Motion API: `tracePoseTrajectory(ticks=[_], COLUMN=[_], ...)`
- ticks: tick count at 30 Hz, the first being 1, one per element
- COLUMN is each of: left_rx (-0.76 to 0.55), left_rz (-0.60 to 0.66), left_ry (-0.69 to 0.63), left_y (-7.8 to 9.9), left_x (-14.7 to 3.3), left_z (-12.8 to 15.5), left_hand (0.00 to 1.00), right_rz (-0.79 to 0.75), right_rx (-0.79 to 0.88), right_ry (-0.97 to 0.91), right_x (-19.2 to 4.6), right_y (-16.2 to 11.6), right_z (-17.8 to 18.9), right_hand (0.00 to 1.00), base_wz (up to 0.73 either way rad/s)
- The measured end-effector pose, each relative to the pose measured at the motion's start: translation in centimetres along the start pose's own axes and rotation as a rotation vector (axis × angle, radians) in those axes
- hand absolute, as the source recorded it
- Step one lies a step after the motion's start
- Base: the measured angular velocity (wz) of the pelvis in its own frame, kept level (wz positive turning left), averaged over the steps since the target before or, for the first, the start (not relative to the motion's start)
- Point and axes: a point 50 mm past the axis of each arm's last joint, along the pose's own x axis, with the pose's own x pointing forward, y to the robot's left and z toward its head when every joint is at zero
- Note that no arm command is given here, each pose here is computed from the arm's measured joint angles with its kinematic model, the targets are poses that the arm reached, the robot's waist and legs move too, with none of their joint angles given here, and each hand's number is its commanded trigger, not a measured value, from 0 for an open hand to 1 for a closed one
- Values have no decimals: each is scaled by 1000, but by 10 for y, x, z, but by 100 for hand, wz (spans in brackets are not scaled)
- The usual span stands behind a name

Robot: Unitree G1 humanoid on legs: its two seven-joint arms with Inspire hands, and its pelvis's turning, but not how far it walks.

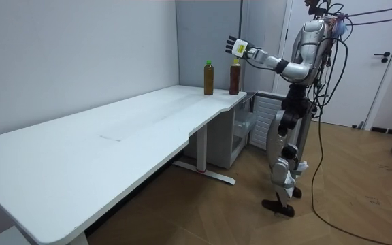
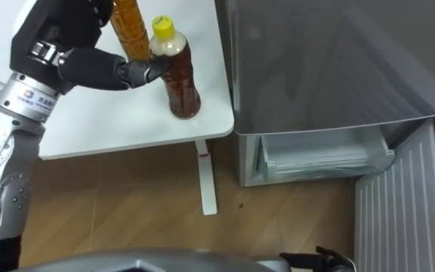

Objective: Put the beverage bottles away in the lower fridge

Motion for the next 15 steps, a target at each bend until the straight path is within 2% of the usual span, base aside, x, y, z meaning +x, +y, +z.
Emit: tracePoseTrajectory(ticks=[5,15], left_rx=[-26,-68], left_rz=[17,50], left_ry=[68,153], left_y=[1,1], left_x=[-7,-9], left_z=[-15,-35], left_hand=[0,0], right_rz=[34,51], right_rx=[0,-40], right_ry=[0,-6], right_x=[1,1], right_y=[7,10], right_z=[0,1], right_hand=[0,0], base_wz=[0,0])
